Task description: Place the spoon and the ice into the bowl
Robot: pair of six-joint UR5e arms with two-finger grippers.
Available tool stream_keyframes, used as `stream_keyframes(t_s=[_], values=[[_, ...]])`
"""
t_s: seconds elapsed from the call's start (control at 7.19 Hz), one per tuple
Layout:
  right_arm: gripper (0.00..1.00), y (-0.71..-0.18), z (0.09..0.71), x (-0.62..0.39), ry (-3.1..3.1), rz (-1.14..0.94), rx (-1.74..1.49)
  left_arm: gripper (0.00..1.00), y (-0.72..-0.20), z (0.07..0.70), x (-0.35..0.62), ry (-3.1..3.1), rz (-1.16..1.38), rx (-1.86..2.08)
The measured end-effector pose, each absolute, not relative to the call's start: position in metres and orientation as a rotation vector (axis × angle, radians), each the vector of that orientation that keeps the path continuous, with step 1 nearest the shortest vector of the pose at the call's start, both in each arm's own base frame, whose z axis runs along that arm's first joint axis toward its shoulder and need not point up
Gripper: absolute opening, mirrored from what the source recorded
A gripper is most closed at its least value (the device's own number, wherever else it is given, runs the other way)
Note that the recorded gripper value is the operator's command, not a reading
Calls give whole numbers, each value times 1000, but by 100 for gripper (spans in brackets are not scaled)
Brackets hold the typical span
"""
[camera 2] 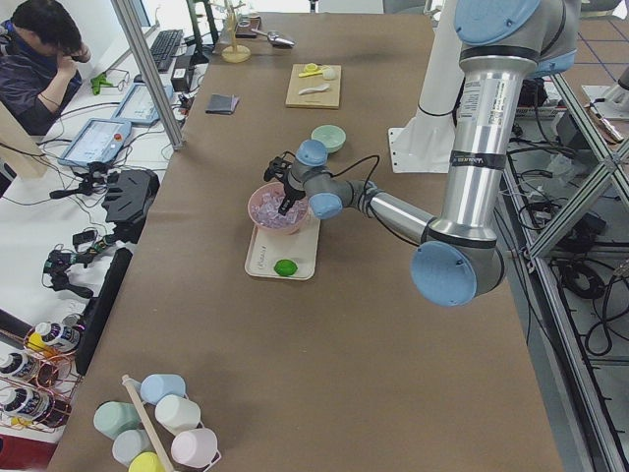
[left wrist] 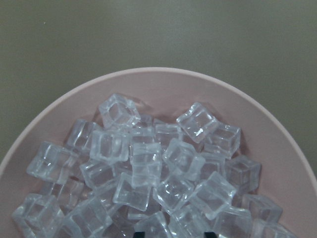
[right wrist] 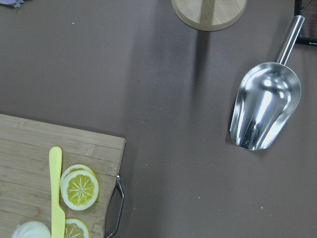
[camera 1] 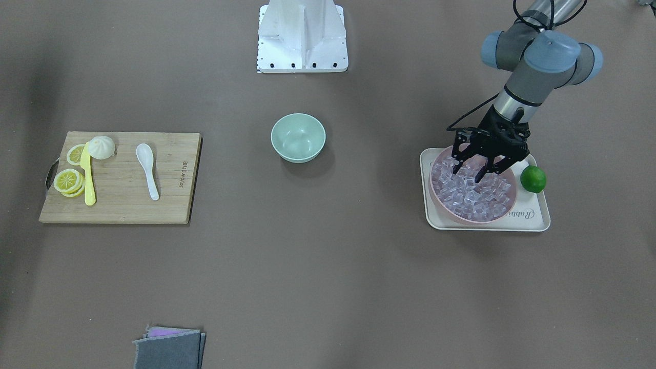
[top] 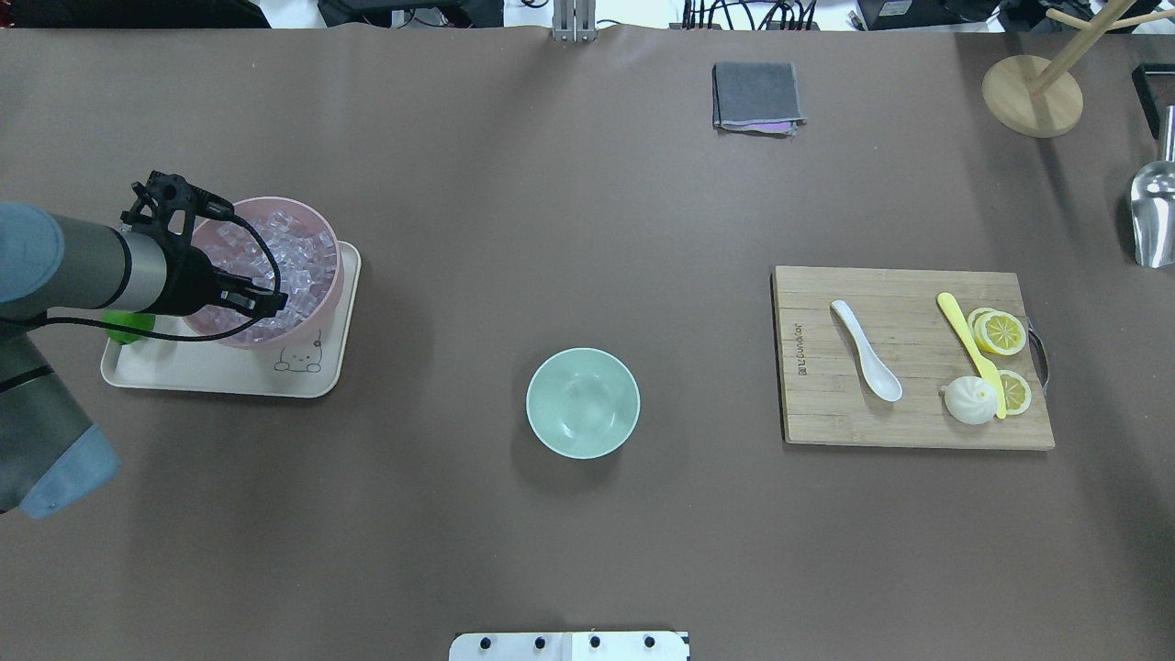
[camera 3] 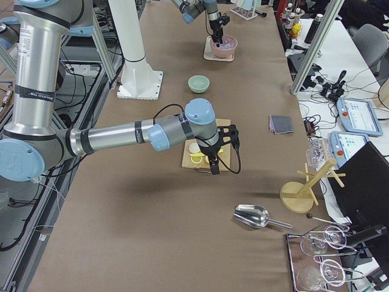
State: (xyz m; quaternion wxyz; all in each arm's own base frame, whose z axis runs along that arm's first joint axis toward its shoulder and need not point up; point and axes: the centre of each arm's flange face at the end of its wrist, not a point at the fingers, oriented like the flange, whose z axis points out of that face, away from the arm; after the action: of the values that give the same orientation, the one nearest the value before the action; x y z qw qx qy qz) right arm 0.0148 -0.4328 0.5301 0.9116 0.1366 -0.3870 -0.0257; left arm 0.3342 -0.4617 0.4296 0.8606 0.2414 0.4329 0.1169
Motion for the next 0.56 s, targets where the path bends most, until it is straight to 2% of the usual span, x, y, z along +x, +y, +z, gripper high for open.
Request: stream_keyframes(t_s=[0.28, 0.56], values=[[100, -432, 531, 15, -797, -52, 280, 55, -463, 427, 332, 911, 243, 509], [100, -432, 532, 15, -796, -51, 279, 54, -470, 423, 328, 909, 230, 521]])
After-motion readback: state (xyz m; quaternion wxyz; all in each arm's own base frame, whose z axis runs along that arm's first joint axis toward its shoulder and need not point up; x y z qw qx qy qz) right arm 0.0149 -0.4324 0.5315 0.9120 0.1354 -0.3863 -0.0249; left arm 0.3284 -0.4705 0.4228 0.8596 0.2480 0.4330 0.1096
